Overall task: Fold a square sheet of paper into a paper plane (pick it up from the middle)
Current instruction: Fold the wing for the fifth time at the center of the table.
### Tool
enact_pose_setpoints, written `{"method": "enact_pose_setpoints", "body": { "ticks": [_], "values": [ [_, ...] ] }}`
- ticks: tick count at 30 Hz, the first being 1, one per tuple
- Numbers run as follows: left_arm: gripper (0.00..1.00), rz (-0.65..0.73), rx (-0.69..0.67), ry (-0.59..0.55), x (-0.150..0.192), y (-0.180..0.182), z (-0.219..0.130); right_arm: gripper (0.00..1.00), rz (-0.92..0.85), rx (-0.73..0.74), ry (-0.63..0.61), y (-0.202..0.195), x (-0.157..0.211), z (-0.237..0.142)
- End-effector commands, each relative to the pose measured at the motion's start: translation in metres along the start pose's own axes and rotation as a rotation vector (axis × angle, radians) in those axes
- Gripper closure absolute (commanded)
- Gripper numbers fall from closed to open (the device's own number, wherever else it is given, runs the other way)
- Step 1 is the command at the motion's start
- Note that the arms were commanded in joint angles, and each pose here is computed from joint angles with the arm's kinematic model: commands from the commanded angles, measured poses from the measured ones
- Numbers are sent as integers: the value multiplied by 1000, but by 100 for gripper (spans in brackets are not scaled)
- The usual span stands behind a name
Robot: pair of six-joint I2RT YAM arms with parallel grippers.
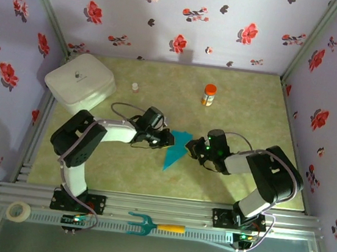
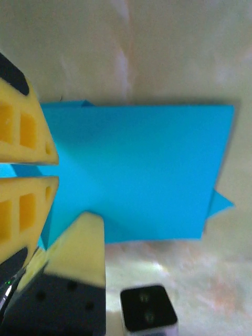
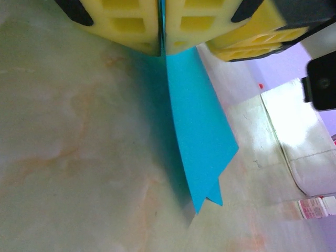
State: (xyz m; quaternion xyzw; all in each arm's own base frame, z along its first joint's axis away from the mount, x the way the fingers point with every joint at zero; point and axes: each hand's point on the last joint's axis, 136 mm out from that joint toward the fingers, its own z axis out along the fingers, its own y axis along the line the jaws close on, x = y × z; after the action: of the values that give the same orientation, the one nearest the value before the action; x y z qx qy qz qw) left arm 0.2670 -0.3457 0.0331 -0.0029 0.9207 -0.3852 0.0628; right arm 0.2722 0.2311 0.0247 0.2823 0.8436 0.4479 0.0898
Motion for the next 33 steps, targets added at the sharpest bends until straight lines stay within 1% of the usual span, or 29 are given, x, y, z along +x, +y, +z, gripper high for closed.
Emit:
{"method": "enact_pose_setpoints", "body": {
  "ticks": [1,6,8,10,16,20,23,25,29,31,33],
  "values": [
    [89,-10,-30,17,7,12,9,85,-20,-19,1,7,2,-2],
    [92,-14,-54,34,13,22,13,72,-91,-3,49,11,6,-1],
    [93,-15,-60,40,15,25,14,69,-129,20,61,9,5,-1],
    [94,-15,-64,43,16,26,14,67,-164,39,80,8,5,-2],
    [94,-10,-66,46,17,27,14,67,-241,22,120,16,-1,-3],
    [95,-9,-66,47,16,26,13,70,-276,35,208,18,2,3],
    [95,-4,-66,45,16,24,11,71,-279,49,213,15,0,5],
    [95,-4,-66,46,16,24,11,74,-277,64,213,12,-1,5],
    [95,0,-59,39,14,20,9,84,-278,71,203,12,-3,4],
    [93,13,-49,28,12,15,6,89,-277,86,193,11,-5,3],
    [86,34,-38,-4,7,8,-1,92,-267,90,181,10,-5,1]
  ]
}}
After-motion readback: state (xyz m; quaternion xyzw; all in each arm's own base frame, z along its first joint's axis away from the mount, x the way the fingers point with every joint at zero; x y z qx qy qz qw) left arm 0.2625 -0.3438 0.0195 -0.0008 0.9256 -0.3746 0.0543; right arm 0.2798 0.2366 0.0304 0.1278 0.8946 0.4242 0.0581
